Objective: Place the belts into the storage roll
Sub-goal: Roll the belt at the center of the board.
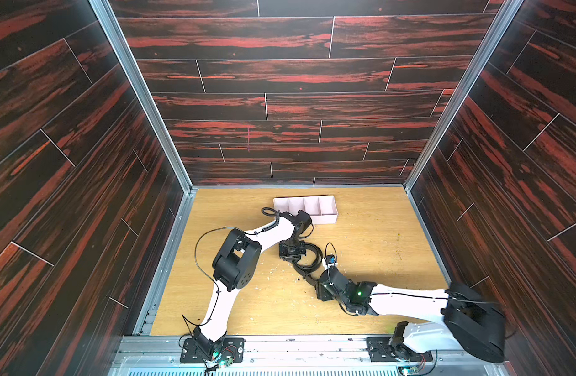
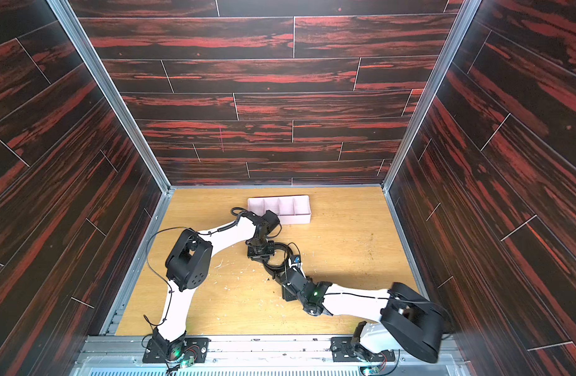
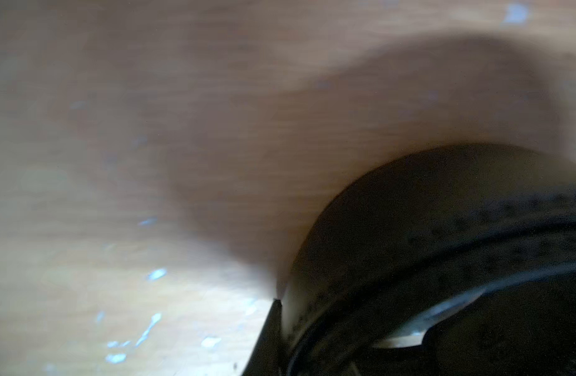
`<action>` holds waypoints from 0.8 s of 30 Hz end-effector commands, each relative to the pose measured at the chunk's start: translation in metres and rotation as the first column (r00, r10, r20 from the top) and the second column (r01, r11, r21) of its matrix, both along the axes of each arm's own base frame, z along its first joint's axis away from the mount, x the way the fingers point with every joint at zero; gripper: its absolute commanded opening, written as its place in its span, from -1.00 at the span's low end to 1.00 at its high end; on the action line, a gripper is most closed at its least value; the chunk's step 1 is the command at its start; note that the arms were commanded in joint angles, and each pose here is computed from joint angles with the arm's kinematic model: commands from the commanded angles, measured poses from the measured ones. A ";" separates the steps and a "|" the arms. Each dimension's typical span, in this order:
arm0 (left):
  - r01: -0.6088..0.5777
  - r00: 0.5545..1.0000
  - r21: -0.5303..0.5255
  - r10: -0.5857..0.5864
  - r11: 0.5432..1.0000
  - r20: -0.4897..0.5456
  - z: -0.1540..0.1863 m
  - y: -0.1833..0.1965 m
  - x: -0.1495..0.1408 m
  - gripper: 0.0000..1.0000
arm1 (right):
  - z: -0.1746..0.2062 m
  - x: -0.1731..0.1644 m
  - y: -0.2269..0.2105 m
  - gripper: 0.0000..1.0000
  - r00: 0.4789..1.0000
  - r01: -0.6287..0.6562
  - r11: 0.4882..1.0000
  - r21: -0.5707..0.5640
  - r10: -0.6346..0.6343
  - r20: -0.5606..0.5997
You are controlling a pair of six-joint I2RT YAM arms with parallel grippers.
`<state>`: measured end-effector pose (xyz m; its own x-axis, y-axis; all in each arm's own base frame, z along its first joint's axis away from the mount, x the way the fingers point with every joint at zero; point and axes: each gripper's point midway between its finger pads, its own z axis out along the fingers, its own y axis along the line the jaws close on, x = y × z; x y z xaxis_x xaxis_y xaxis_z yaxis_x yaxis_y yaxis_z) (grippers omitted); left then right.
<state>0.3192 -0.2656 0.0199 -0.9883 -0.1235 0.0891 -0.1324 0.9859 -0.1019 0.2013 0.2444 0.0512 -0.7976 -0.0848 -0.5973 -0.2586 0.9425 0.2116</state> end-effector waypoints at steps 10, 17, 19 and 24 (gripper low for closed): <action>-0.344 0.938 0.042 0.345 0.938 -0.024 0.013 0.018 -0.013 -1.00 | 0.035 -0.033 0.026 0.55 0.936 0.167 0.969 0.183 -0.097 -0.339; -0.339 0.940 0.053 0.341 0.939 -0.018 0.019 0.018 -0.008 -1.00 | 0.035 -0.054 0.049 0.55 0.908 0.093 0.963 0.253 0.022 -0.417; -0.348 0.937 0.040 0.348 0.937 -0.019 0.020 0.015 -0.007 -1.00 | 0.029 -0.058 0.061 0.55 0.889 0.107 0.945 0.309 0.048 -0.456; -0.341 0.939 0.037 0.342 0.939 -0.021 0.018 0.015 -0.007 -1.00 | 0.006 -0.049 0.070 0.55 0.876 0.168 0.924 0.344 0.020 -0.482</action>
<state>0.3111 -0.2506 0.0248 -0.8909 -0.4426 0.1020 -0.4489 0.8922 -0.0500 0.1522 0.3054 0.0674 -0.9779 0.1015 -0.1827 -0.0223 0.8185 0.5741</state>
